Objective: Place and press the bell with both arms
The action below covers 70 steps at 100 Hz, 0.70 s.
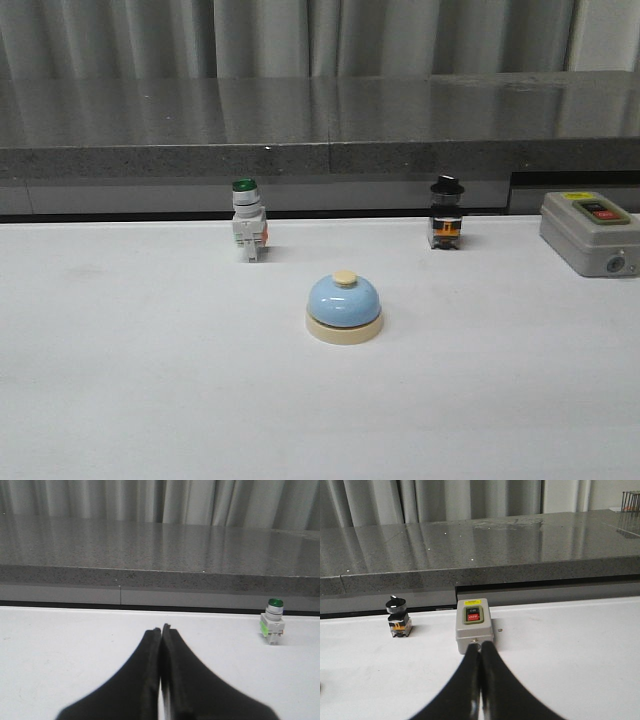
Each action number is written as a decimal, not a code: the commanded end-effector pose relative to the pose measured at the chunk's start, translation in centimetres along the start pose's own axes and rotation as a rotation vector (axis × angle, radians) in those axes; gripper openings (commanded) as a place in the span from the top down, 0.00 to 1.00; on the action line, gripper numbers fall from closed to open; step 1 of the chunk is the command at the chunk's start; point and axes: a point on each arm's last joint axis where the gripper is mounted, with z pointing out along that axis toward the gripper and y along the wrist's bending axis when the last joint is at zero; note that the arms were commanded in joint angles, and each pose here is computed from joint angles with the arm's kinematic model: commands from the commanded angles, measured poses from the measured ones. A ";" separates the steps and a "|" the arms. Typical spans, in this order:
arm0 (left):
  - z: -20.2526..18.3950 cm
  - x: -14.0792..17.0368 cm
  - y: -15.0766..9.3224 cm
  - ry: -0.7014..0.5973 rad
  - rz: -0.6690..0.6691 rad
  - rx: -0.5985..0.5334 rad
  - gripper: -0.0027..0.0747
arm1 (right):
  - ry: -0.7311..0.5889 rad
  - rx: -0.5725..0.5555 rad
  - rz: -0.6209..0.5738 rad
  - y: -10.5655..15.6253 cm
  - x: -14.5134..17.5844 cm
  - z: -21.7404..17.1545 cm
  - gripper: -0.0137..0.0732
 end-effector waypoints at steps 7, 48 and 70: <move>-0.1 0.0 0.0 -0.139 -0.016 0.009 0.99 | -0.110 0.002 -0.007 0.0 -1.3 -0.2 0.91; -0.1 0.2 0.1 -0.112 -0.016 0.006 0.99 | -0.109 0.002 -0.007 0.0 -1.3 -0.2 0.91; -0.1 0.2 0.1 -0.112 -0.016 0.006 0.99 | -0.109 0.002 -0.007 0.0 -1.3 -0.2 0.91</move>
